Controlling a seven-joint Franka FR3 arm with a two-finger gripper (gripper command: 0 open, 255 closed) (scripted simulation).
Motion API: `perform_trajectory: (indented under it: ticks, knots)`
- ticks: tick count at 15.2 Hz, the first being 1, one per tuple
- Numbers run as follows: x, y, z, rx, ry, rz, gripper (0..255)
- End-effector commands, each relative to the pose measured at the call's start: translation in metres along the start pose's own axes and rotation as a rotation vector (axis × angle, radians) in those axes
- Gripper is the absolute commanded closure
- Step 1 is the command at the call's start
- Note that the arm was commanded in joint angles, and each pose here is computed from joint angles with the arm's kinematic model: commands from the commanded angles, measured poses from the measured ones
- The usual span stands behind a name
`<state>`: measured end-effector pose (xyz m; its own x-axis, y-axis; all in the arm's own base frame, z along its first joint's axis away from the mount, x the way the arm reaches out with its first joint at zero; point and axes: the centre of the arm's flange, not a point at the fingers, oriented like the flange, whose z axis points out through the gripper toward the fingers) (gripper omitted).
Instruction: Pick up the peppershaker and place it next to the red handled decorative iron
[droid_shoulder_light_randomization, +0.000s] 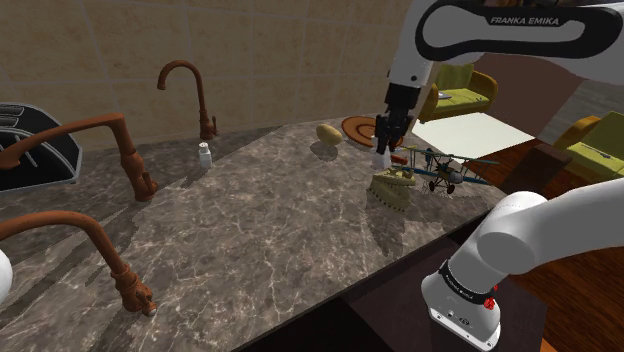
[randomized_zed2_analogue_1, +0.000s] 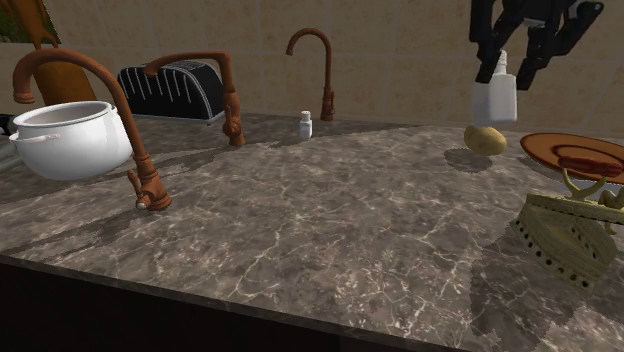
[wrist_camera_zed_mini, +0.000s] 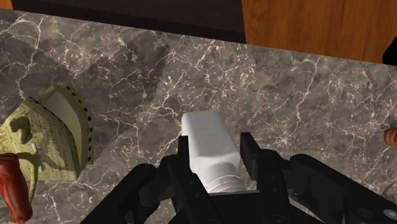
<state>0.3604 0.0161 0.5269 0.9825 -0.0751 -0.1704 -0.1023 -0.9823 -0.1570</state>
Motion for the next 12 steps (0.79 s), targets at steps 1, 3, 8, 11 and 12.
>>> perform_trajectory:
  ticks: [1,3,8,11,12]
  knots:
    - [-0.01,0.024,0.0,0.0,-0.001,-0.002,255]
    - [-0.018,0.049,-0.003,0.0,-0.001,-0.002,255]
    - [-0.038,0.111,-0.01,0.0,-0.001,-0.002,255]
    - [-0.041,0.128,-0.001,0.0,-0.001,-0.002,255]
    - [-0.04,0.128,0.004,0.0,-0.001,-0.002,255]
